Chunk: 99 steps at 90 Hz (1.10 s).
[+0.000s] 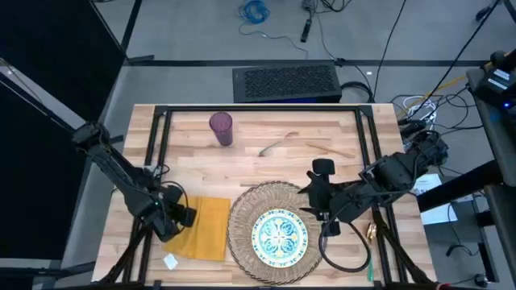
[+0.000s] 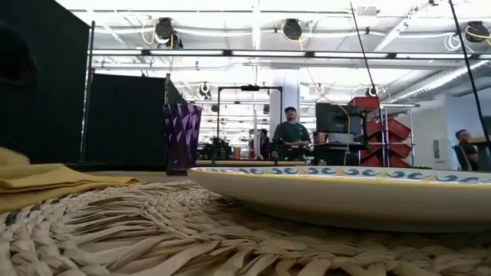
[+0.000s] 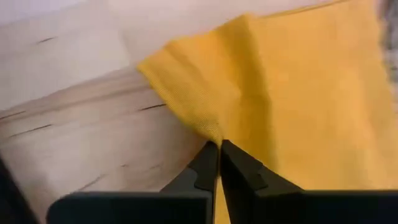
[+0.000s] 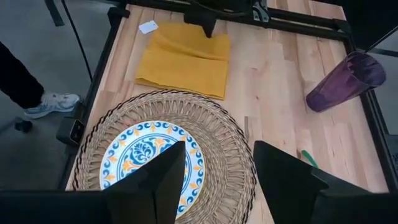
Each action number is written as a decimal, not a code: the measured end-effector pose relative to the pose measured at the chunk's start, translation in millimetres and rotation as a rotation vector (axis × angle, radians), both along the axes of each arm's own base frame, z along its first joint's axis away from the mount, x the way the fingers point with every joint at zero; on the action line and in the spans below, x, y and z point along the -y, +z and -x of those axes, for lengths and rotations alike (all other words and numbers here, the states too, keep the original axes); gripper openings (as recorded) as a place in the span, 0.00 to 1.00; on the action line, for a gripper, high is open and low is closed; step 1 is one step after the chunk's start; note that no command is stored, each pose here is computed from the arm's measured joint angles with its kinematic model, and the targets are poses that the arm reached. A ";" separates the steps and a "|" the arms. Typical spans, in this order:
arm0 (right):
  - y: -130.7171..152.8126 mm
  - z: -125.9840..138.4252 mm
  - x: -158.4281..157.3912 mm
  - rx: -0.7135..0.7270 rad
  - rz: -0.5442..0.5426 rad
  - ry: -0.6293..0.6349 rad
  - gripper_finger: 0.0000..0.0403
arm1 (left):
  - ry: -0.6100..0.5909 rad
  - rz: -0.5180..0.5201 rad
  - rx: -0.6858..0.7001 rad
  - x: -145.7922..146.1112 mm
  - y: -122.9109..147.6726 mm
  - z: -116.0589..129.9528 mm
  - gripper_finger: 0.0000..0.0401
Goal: Set table place
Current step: Fold the yellow table napkin
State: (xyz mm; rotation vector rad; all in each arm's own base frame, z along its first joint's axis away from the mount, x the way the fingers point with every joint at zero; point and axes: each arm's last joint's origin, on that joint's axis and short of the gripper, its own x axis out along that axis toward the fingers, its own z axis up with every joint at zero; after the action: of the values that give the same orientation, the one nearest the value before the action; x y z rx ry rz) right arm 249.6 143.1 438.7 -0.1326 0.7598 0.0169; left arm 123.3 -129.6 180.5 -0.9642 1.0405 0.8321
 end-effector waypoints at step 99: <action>-0.1 0.1 -0.1 -0.002 -0.027 -0.019 0.44 | -0.092 0.132 0.264 -10.7 -7.6 -83.7 0.03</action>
State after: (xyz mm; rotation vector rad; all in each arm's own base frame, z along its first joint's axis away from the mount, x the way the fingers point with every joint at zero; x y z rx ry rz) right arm 249.5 143.3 438.6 -0.0996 0.7625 0.0091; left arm 207.0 -119.0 172.8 -1.0975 0.9113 0.5479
